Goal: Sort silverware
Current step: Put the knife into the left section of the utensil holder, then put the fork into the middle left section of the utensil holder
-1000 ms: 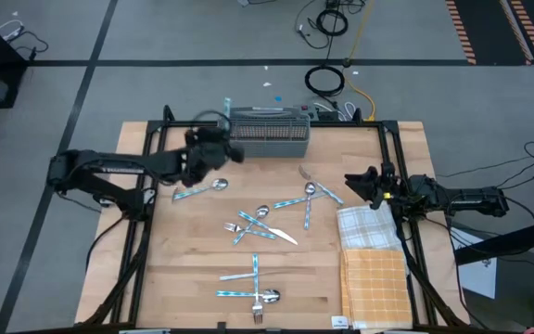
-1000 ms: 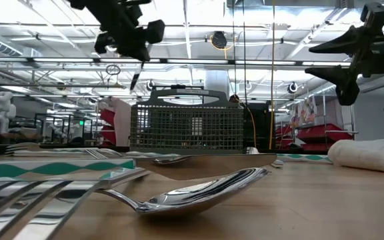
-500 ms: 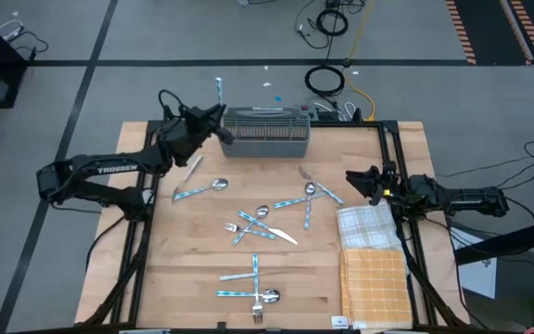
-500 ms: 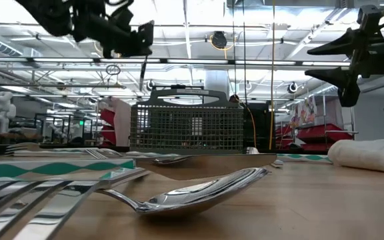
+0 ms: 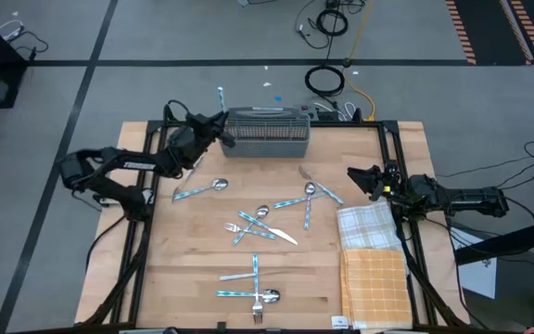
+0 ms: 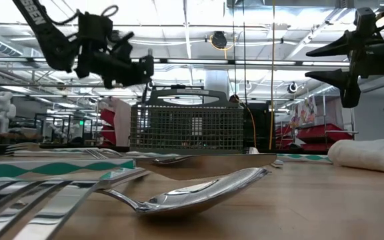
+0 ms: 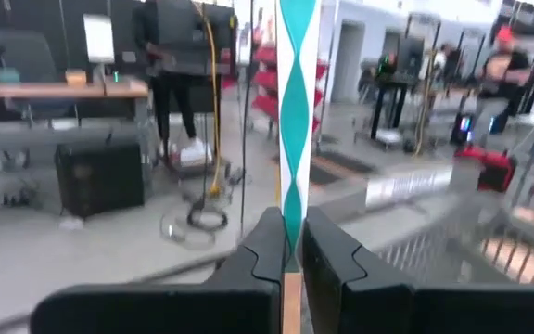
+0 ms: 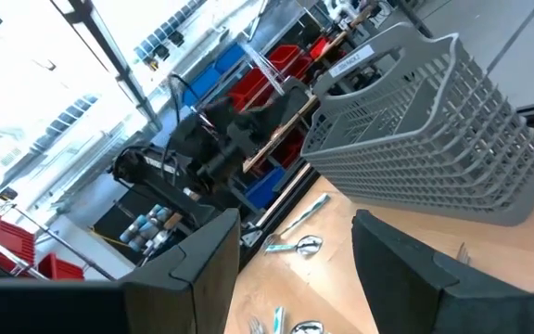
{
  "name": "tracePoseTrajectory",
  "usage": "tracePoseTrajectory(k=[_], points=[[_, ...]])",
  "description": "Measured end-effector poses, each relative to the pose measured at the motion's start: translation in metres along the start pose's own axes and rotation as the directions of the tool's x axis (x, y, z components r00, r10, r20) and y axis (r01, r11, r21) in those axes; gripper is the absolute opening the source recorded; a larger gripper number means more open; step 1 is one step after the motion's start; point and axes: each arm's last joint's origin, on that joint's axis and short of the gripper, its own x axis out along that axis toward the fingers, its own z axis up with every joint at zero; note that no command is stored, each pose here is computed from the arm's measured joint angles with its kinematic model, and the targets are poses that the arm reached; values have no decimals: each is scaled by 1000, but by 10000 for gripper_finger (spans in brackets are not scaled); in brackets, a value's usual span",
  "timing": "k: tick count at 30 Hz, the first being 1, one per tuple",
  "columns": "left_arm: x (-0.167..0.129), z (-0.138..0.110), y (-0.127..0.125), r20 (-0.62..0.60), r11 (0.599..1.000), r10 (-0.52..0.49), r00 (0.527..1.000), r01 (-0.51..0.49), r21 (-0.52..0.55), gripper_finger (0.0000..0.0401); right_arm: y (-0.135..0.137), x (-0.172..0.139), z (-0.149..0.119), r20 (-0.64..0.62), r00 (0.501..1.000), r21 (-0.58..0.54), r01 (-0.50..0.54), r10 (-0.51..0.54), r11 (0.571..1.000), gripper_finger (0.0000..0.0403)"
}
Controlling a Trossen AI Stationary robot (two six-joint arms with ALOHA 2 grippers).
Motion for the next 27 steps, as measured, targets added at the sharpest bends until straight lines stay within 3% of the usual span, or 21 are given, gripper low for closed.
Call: tracePoseTrajectory(k=[7, 11, 20, 24, 27], points=[[7, -24, -2, -88, 1000, -5, 996, 4, -13, 20, 0, 0, 0, 3, 1000, 11, 3, -3, 1000, 196], [7, -25, -2, -86, 1000, -1, 996, -2, -25, 29, 0, 0, 0, 3, 1000, -3, 3, -3, 1000, 196], [7, -25, -3, -99, 998, -52, 994, 55, 22, 119, 0, 0, 0, -2, 1000, -59, -2, 2, 998, 198], [6, -25, -3, -112, 998, -61, 992, 64, 27, 143, 0, 0, 0, -2, 1000, -64, -2, 2, 998, 204], [1, -11, -5, -67, 995, -99, 993, 100, 12, 151, 0, 0, 0, -3, 1000, -71, -3, 2, 997, 208]])
